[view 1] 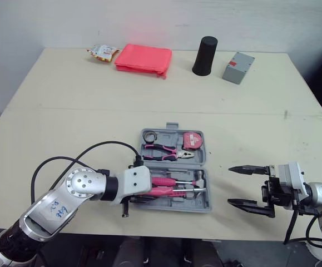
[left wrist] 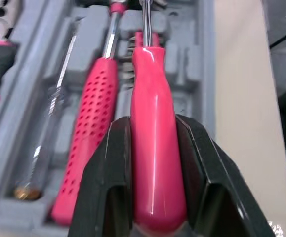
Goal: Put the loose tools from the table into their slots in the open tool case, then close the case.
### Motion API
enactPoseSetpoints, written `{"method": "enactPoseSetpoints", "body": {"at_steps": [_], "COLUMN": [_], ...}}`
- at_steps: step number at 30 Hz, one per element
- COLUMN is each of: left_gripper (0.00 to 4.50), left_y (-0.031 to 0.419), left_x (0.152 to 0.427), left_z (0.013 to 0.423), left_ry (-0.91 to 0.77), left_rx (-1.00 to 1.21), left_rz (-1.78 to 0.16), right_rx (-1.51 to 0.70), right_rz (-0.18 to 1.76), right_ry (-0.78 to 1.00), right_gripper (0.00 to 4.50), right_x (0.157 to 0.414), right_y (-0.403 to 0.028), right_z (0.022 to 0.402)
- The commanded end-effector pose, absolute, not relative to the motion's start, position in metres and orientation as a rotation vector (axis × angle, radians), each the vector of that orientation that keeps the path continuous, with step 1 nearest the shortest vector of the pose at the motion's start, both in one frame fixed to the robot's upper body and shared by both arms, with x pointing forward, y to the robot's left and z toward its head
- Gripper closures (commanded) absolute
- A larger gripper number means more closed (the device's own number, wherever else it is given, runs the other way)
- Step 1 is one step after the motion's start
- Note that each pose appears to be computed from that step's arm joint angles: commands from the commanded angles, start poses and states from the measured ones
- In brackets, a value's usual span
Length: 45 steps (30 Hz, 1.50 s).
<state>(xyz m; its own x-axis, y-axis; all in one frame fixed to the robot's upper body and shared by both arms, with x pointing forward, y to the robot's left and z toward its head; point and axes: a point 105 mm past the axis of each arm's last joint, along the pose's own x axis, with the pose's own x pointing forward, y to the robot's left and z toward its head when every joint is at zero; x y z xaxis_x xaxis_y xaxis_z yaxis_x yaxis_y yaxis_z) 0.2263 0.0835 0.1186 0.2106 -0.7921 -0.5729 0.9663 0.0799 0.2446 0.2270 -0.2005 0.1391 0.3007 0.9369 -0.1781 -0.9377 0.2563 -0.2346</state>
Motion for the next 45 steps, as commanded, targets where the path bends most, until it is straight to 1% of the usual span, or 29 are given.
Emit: {"method": "enactPoseSetpoints", "body": {"at_steps": [1, 7, 9, 12, 15, 19, 23, 24, 25, 26, 28, 29, 30, 32, 35, 37, 38, 41, 44, 45], "left_gripper": [3.91, 3.91, 3.91, 3.91, 3.91, 3.91, 3.91, 3.41, 2.88, 2.61, 1.79, 1.23, 0.86, 0.86, 0.86, 1.41, 1.67, 3.02, 4.45, 4.45], "left_y": [0.076, 0.076, 0.078, 0.08, 0.081, 0.089, 0.088, 0.085, 0.081, 0.078, 0.072, 0.071, 0.072, 0.073, 0.08, 0.073, 0.069, 0.064, 0.066, 0.066], "left_x": [0.216, 0.218, 0.214, 0.214, 0.218, 0.229, 0.226, 0.222, 0.22, 0.22, 0.22, 0.22, 0.219, 0.218, 0.218, 0.219, 0.219, 0.22, 0.22, 0.221], "left_z": [0.117, 0.115, 0.112, 0.108, 0.106, 0.103, 0.101, 0.103, 0.109, 0.113, 0.127, 0.131, 0.136, 0.142, 0.144, 0.154, 0.154, 0.149, 0.128, 0.122], "left_ry": [0.303, 0.292, 0.305, 0.32, 0.309, 0.315, 0.332, 0.324, 0.261, 0.213, 0.098, 0.068, 0.038, 0.014, -0.023, -0.093, -0.115, -0.15, -0.071, -0.045], "left_rx": [0.68, 0.694, 0.701, 0.685, 0.718, 0.769, 0.745, 0.734, 0.748, 0.761, 0.758, 0.753, 0.718, 0.677, 0.685, 0.492, 0.444, 0.386, 0.389, 0.386], "left_rz": [-1.409, -1.41, -1.437, -1.419, -1.43, -1.388, -1.418, -1.448, -1.469, -1.481, -1.482, -1.486, -1.485, -1.483, -1.48, -1.47, -1.473, -1.467, -1.47, -1.465], "right_rx": [-0.339, -0.34, -0.342, -0.347, -0.349, -0.356, -0.358, -0.359, -0.359, -0.359, -0.359, -0.36, -0.36, -0.36, -0.359, -0.354, -0.353, -0.354, -0.359, -0.361], "right_rz": [1.278, 1.266, 1.258, 1.253, 1.252, 1.25, 1.249, 1.249, 1.248, 1.248, 1.249, 1.249, 1.246, 1.244, 1.243, 1.243, 1.242, 1.237, 1.204, 1.202], "right_ry": [-0.036, -0.032, -0.028, -0.024, -0.025, -0.022, -0.021, -0.022, -0.022, -0.022, -0.02, -0.02, -0.019, -0.019, -0.016, -0.014, -0.013, -0.011, -0.004, 0.003], "right_gripper": [0.0, 0.0, 0.0, 0.0, 0.0, 0.0, 0.0, 0.0, 0.0, 0.0, 0.0, 0.0, 0.0, 0.0, 0.0, 0.0, 0.0, 0.0, 0.0, 0.0], "right_x": [0.228, 0.227, 0.227, 0.227, 0.227, 0.228, 0.23, 0.23, 0.23, 0.231, 0.231, 0.231, 0.231, 0.232, 0.232, 0.232, 0.232, 0.232, 0.232, 0.231], "right_y": [-0.193, -0.191, -0.191, -0.192, -0.191, -0.192, -0.192, -0.191, -0.191, -0.191, -0.191, -0.192, -0.192, -0.193, -0.193, -0.192, -0.191, -0.191, -0.197, -0.198], "right_z": [0.148, 0.146, 0.146, 0.146, 0.146, 0.147, 0.148, 0.148, 0.148, 0.148, 0.148, 0.148, 0.148, 0.148, 0.148, 0.145, 0.144, 0.143, 0.142, 0.141]}}
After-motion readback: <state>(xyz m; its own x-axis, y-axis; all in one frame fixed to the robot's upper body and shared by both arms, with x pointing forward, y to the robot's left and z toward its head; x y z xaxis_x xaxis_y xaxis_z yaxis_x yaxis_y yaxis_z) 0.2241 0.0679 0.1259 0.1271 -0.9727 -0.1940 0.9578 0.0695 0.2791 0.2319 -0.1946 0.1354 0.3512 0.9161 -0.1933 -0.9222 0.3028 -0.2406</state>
